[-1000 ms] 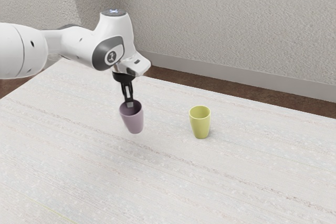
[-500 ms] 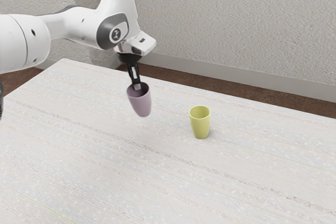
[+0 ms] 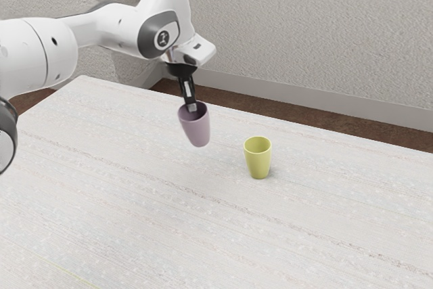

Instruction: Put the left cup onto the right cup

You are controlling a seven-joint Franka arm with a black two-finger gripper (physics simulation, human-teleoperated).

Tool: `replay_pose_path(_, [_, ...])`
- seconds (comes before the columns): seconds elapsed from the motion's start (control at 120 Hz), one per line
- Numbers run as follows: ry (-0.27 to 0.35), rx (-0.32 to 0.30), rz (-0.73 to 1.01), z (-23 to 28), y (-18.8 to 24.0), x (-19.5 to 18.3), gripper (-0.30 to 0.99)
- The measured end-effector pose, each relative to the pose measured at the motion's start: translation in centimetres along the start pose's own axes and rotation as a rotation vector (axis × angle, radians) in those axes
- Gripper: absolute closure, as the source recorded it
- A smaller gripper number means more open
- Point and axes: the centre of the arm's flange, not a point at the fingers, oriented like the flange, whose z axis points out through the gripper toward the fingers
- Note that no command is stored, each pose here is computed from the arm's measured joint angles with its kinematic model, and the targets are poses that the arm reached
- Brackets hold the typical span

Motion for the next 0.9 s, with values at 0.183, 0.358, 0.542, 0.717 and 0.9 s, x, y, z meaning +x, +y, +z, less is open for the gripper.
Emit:
replay_pose_path(0.183, [0.005, 0.016, 0.021, 0.5, -0.7, 1.4, 0.79])
replay_pose_path(0.358, [0.011, 0.032, 0.045, 0.9, -1.5, 2.6, 0.79])
replay_pose_path(0.542, [0.029, 0.047, 0.083, 0.3, -1.2, 4.3, 0.79])
replay_pose_path(0.717, [0.058, 0.041, 0.107, -0.7, -0.3, 5.5, 0.79])
replay_pose_path(0.9, [0.074, 0.047, 0.138, -1.3, 0.5, 7.1, 0.79])
